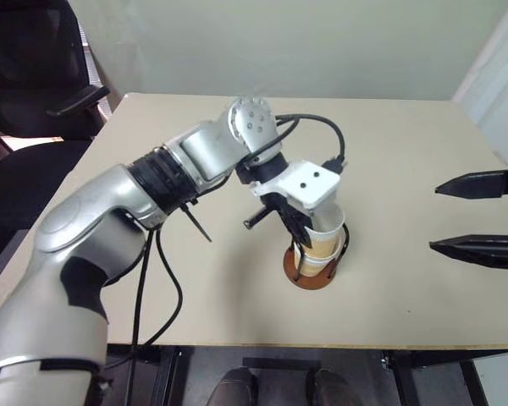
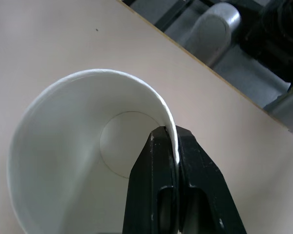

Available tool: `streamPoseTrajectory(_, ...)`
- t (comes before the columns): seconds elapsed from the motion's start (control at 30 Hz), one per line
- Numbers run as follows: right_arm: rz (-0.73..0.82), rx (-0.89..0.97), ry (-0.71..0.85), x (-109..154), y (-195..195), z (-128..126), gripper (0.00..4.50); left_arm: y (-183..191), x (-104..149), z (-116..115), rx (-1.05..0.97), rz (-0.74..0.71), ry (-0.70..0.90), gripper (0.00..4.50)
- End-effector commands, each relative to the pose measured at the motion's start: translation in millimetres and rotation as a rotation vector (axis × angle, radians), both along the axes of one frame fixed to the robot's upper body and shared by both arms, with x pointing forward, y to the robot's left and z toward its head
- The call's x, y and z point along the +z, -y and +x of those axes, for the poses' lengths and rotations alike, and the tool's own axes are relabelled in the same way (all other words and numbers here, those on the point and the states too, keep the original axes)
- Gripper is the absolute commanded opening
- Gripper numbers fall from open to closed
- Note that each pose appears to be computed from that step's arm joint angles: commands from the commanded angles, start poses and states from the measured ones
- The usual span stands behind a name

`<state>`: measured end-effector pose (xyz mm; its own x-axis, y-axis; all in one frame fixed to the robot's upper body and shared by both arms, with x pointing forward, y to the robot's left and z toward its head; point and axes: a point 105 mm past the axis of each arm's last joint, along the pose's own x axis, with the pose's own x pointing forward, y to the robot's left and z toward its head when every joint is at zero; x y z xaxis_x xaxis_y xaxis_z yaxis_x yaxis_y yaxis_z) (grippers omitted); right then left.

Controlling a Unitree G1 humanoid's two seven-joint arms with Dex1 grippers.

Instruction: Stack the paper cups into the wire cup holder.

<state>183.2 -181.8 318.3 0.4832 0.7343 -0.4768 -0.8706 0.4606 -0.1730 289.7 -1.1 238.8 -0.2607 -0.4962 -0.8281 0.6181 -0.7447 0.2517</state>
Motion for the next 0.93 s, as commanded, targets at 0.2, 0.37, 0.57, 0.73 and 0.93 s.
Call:
streamPoseTrajectory(0.2,-0.02,-0.007,0.049,4.0,1.3,-2.8,4.42,19.5,46.6,6.5,0.036,-0.151,0.039,2.05)
streamPoseTrajectory(0.37,-0.01,0.01,0.054,-1.7,0.5,2.2,4.42,9.1,89.2,10.3,0.134,-0.317,-0.02,3.76)
streamPoseTrajectory(0.57,0.023,0.05,0.025,-12.1,-4.0,8.5,4.42,-40.9,99.6,29.8,0.365,-0.44,-0.087,4.49)
streamPoseTrajectory(0.73,0.041,0.078,0.023,-14.9,-5.4,20.9,4.42,-99.0,81.9,48.3,0.666,-0.566,-0.106,4.49)
streamPoseTrajectory(0.93,0.048,0.102,0.011,-21.3,-8.8,27.6,4.42,-144.1,58.4,44.3,0.959,-0.688,-0.2,4.49)
